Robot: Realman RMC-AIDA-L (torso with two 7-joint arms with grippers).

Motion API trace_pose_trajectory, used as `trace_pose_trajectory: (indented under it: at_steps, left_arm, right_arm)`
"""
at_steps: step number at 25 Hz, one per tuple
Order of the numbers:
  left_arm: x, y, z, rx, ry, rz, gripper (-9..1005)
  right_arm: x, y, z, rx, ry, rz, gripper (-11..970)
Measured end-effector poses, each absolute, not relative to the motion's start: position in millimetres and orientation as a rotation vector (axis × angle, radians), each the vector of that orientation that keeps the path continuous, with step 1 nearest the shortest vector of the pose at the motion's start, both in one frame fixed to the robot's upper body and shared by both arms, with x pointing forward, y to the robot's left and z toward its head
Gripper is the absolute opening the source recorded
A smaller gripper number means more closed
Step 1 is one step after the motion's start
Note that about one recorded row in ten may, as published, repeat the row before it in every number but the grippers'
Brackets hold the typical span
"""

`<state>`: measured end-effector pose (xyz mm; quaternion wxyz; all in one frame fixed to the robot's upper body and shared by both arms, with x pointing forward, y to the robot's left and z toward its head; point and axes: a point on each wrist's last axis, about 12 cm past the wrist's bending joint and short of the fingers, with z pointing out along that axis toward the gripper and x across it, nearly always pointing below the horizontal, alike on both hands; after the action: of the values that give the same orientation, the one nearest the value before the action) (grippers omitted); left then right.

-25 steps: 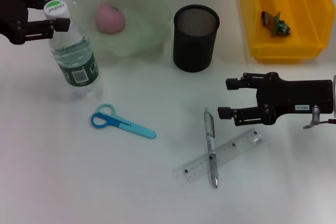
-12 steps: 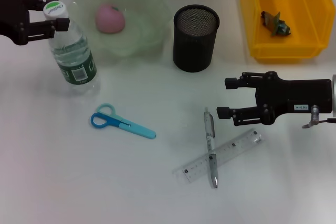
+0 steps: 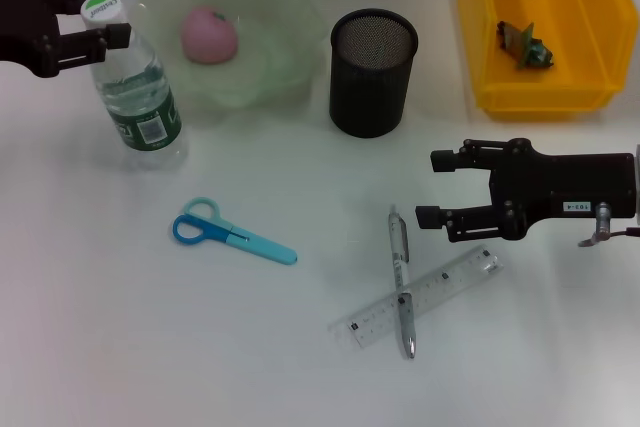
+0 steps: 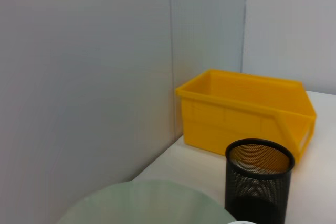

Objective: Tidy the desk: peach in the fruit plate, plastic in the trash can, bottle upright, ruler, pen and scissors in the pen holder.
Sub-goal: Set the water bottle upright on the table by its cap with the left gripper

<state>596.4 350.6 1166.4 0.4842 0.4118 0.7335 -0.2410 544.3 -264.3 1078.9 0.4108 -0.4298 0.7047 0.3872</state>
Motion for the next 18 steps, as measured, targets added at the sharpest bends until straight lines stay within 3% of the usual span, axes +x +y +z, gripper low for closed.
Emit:
trace_pose_trajectory:
  at_steps: [18]
  left_arm:
    - [595.6, 351.2, 1157.4, 0.956, 1.808, -0.558, 509]
  right_arm:
    - [544.3, -264.4, 1079.5, -1.090, 1.763, 0.969, 833]
